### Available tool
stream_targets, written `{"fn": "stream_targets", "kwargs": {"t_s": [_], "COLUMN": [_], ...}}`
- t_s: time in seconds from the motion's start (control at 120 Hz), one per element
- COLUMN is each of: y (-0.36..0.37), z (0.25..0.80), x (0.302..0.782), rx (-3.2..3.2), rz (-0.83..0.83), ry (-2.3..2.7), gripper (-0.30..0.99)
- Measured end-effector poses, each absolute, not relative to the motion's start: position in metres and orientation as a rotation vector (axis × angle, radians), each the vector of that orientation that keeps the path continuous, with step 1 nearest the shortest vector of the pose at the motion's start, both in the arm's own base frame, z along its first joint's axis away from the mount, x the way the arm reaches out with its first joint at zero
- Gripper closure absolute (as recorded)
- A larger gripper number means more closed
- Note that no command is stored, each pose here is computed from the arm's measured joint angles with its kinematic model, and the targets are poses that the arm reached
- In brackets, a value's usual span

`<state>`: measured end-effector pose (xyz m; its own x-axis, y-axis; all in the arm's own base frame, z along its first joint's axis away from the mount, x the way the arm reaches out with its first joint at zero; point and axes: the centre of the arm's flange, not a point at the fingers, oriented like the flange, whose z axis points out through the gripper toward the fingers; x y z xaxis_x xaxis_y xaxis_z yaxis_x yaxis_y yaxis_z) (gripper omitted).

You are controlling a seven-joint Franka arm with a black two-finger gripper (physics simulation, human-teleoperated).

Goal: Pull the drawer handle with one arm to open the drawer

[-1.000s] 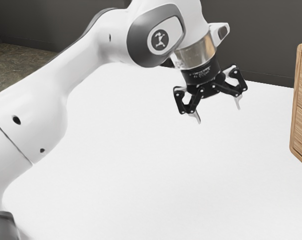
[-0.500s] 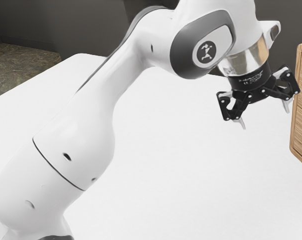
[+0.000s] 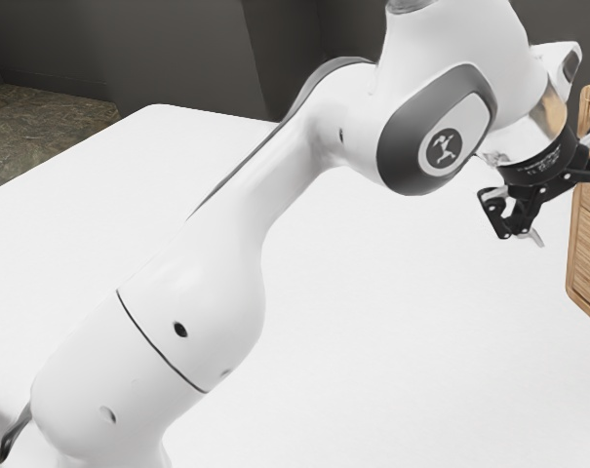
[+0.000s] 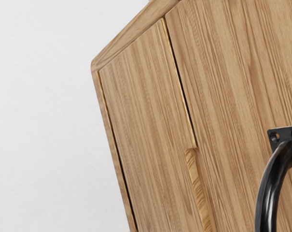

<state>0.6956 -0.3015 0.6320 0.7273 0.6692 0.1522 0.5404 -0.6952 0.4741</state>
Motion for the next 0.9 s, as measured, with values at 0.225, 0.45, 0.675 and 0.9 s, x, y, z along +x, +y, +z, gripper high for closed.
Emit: {"fn": "stream_targets", "kwargs": {"t_s": [0.225, 0.45, 0.675, 0.9], "y": [-0.307, -0.317, -0.32, -0.33], "z": [0.633, 0.635, 0.627, 0.616], "x": [0.703, 0.702, 0.705, 0.703], "rx": [2.448, 2.414, 2.417, 2.438], "rz": [0.493, 0.494, 0.481, 0.445], "ry": [0.891, 0.861, 0.86, 0.851], "gripper": [0.0, 0.0, 0.0, 0.0]}}
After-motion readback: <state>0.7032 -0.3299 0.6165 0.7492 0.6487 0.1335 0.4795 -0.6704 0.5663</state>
